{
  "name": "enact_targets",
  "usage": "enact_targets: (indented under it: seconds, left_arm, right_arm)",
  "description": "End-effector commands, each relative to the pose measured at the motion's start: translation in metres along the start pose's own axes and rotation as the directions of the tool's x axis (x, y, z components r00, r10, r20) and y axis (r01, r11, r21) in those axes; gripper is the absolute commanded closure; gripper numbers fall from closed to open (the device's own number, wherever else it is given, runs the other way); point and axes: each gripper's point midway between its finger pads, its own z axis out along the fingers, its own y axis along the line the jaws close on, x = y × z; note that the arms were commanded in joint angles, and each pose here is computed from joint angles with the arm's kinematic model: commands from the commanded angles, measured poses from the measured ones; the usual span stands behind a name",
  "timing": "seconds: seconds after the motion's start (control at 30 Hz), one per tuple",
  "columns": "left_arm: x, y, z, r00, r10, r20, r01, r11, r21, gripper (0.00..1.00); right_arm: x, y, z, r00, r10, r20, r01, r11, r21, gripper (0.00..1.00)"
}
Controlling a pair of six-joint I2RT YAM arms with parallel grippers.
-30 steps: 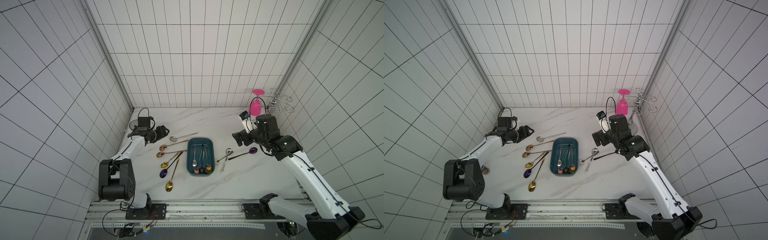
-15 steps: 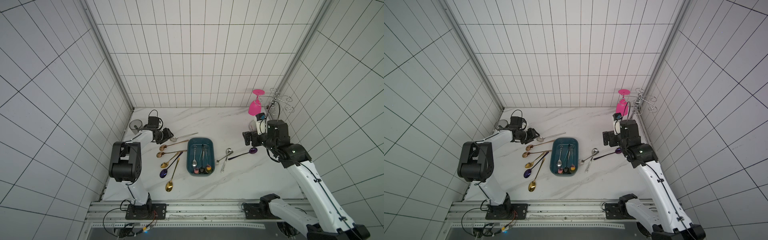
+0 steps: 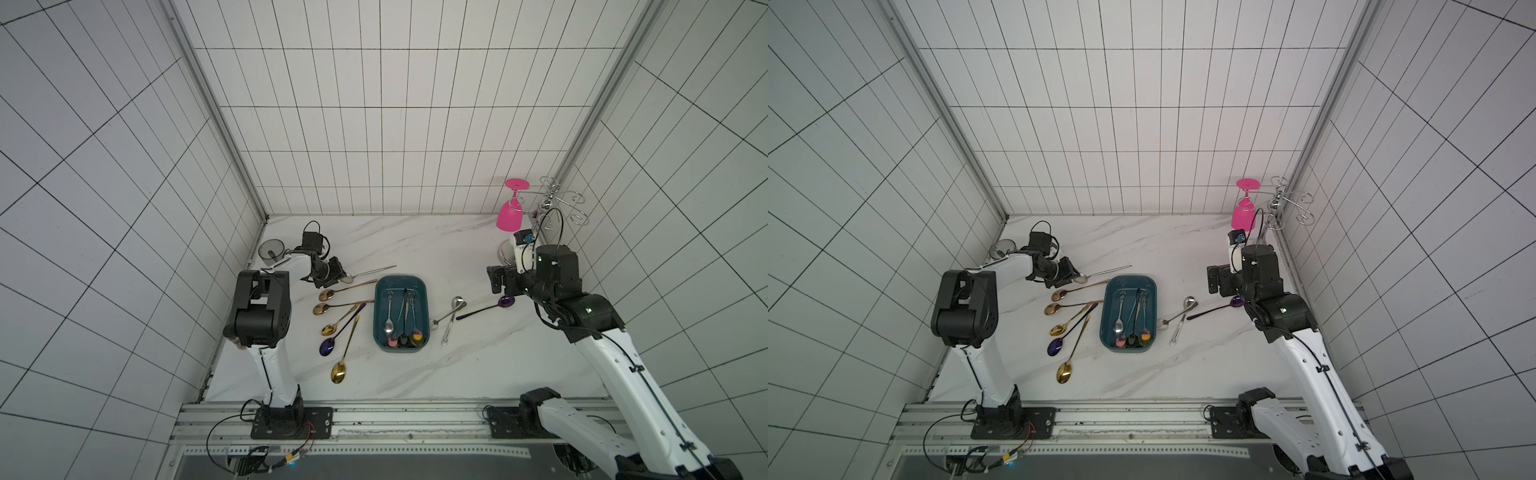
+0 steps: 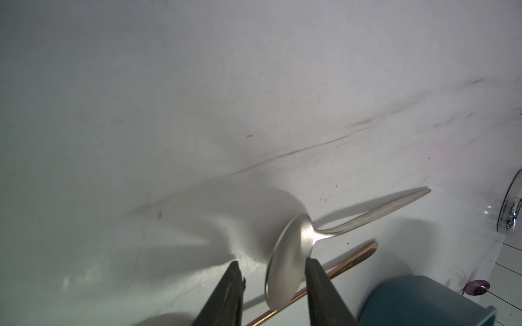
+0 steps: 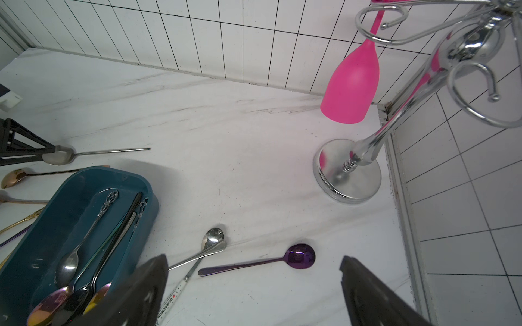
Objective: Put the spoon into the storage box
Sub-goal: Pick up the spoon from the center of the board.
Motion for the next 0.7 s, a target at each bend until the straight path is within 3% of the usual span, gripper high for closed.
enact_targets:
  seconds: [0.0, 0.67]
  left_arm:
    - [-0.0032, -0.0008, 0.006, 1.0, 0.003, -0.008, -0.003, 1.0, -0.016, 0.65]
    - [-0.0054, 0.0023, 0.0059, 0.999, -0.047, -0.009, 0.046, 0.998, -0.045, 1.0]
  right_arm:
    - [0.0026, -0.0049, -0.0001, 1.0, 0.011, 0.014, -0.011, 1.0, 0.018, 0.01]
    - [0.0055, -0.0001, 0.0044, 1.0, 0.027, -0.001, -0.027, 1.0, -0.009, 0.01]
